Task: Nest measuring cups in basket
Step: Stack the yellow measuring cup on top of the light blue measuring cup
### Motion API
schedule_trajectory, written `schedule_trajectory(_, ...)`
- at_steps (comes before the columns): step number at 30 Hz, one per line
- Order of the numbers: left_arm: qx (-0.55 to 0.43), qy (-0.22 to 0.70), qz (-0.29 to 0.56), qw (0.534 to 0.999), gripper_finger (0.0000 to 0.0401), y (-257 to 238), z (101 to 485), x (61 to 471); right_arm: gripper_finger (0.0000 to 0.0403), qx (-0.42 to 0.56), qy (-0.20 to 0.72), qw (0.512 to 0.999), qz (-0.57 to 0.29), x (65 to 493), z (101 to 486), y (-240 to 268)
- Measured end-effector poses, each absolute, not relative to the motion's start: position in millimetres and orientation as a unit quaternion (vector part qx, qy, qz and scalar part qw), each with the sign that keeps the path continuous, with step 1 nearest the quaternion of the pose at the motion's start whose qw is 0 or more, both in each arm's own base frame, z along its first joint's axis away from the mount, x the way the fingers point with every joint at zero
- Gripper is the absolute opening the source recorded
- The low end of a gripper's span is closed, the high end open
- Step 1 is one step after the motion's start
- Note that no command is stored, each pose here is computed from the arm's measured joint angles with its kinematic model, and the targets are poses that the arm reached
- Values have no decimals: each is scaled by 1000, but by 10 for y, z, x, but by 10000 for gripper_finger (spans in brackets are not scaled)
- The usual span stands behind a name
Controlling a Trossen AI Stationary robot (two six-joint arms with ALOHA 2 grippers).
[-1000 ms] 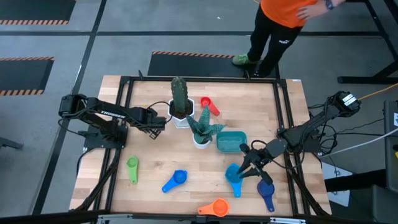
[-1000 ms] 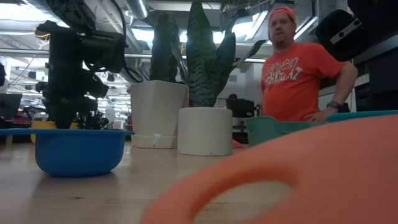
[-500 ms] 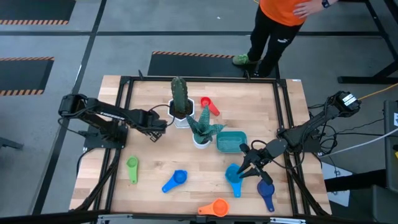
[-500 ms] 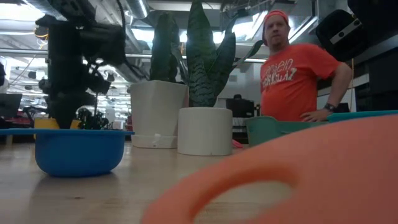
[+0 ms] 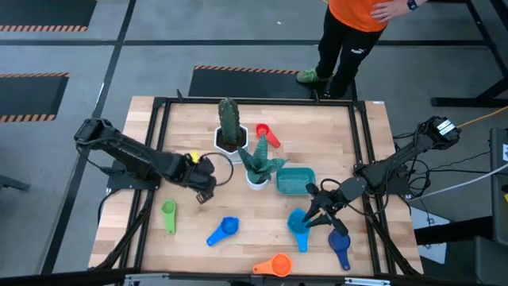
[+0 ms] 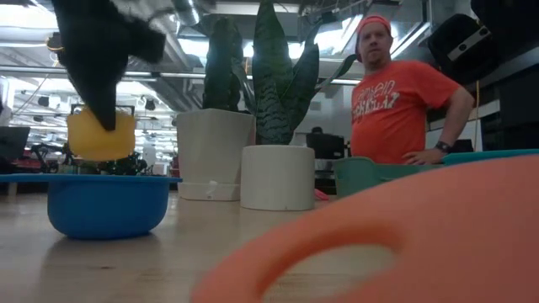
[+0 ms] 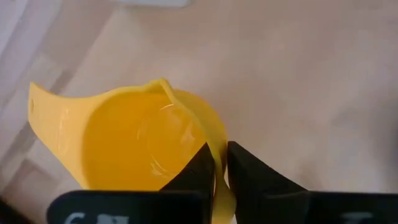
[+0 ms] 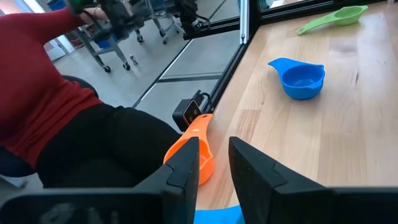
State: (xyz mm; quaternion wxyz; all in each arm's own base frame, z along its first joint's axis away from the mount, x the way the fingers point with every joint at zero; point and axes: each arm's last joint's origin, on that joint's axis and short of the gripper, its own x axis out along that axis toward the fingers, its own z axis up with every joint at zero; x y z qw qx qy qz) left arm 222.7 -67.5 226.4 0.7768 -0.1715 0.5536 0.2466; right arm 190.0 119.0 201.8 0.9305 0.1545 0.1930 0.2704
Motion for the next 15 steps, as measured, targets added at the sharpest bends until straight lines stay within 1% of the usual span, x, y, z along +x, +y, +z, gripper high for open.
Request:
schedule_trajectory(4,-153,537,211,802,27,-882,2407,2225,92,179,198,926,266,1900,2023,1191)
schedule_trajectory(9,-130,501,166,840,23,-1152,2519,2197,92,209,200,921,260,1903,2032,1192)
schedule_trajectory(11,-119,476,138,860,23,-1266,2545,2198,92,214,178,929,245,1917,2067,1186)
schedule_trajectory(15,-99,424,72,897,31,-1451,2618,2241,92,226,116,952,174,1954,2148,1148)
